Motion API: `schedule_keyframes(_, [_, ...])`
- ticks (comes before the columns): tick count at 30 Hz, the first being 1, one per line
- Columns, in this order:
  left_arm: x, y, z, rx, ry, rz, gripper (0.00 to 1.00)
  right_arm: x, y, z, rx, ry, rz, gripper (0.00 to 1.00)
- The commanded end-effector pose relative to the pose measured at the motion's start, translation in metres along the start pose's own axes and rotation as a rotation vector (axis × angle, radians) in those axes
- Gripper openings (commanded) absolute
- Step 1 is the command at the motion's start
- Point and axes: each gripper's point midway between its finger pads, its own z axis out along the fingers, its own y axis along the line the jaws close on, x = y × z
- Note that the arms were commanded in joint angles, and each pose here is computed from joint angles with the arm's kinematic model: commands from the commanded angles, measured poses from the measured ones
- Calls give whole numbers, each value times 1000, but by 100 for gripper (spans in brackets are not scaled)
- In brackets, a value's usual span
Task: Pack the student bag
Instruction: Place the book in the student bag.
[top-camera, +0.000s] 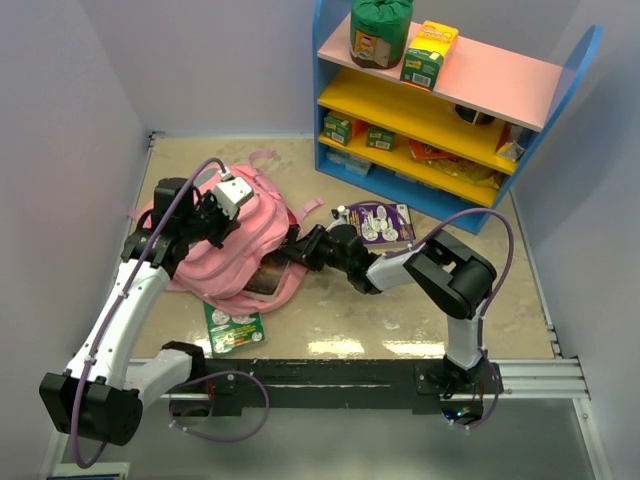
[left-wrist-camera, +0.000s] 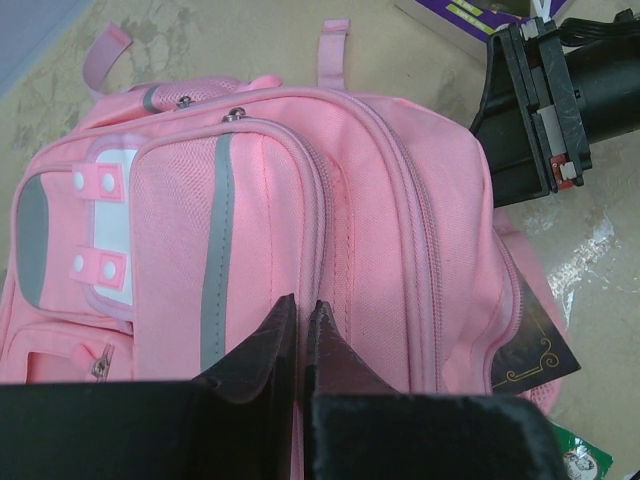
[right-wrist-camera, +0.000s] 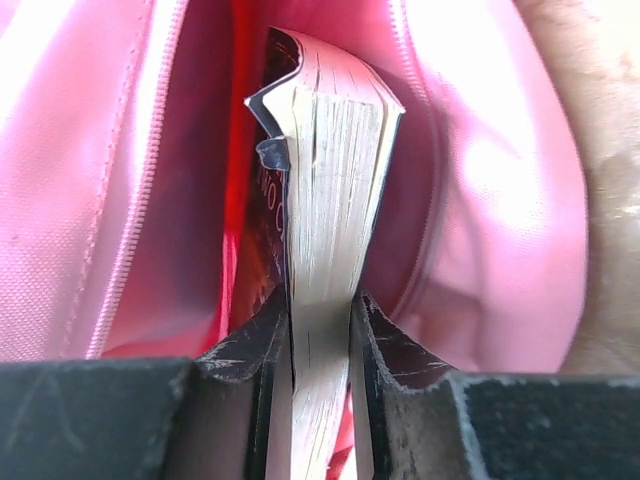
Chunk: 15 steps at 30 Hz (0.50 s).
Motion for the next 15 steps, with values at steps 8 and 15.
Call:
schedule_keyframes(8, [-51, 3, -16, -10, -184, 59, 0, -1, 83, 2, -378, -11, 40, 0])
schedule_keyframes(15, [-54, 2, -17, -3, -189, 53, 0, -18, 119, 39, -363, -171, 2, 0])
